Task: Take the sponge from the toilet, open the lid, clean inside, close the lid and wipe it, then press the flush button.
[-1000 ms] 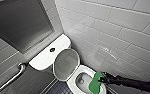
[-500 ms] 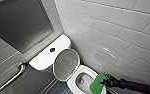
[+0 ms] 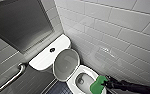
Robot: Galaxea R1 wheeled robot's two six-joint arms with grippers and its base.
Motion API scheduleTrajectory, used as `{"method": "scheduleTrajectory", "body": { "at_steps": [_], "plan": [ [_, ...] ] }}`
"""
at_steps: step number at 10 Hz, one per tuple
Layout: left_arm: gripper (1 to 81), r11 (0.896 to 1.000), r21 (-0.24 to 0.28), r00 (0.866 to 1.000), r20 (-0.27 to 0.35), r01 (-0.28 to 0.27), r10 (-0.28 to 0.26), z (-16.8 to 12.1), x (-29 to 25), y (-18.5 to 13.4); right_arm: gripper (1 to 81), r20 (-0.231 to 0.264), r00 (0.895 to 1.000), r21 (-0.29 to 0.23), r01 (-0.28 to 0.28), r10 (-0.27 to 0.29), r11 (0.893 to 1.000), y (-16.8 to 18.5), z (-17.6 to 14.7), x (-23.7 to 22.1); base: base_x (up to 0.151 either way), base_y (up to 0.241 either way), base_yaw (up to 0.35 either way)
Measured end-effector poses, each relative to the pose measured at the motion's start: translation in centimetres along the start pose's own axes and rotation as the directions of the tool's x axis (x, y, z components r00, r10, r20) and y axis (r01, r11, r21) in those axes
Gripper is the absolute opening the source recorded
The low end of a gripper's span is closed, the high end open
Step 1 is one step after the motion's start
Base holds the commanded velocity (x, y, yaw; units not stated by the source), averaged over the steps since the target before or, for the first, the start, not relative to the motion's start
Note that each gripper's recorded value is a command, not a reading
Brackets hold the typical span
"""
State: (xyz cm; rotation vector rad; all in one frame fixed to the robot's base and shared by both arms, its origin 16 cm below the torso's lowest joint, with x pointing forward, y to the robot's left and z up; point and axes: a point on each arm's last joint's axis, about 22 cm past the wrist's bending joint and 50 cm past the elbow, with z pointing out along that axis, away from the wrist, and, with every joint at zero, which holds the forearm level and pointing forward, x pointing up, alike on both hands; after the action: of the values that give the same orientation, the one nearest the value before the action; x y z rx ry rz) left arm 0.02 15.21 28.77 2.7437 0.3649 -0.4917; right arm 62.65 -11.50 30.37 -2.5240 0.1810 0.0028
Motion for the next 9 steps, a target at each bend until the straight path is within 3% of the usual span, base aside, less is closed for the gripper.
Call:
{"method": "scheduleTrajectory", "body": {
  "at_steps": [3,7,9],
  "plan": [
    [81.1,1.0,0.0,1.0,0.0,-0.005,0.005,0.0,0.0,0.0,1.0,0.004,1.0,0.0,0.03,-0.03,1.0,-1.1,2.0,-1.0,0.0,0.0,0.0],
    [81.1,1.0,0.008,1.0,-0.001,-0.005,0.005,-0.2,0.0,-0.7,1.0,0.082,0.994,-0.117,0.088,-0.079,0.989,-3.4,3.4,1.7,0.0,0.0,0.0],
    [81.1,1.0,0.007,1.0,-0.001,-0.005,0.005,-0.2,0.1,-0.6,1.0,0.097,0.992,-0.158,0.096,-0.081,0.983,-4.8,4.2,2.9,0.0,0.0,0.0]
  ]
}}
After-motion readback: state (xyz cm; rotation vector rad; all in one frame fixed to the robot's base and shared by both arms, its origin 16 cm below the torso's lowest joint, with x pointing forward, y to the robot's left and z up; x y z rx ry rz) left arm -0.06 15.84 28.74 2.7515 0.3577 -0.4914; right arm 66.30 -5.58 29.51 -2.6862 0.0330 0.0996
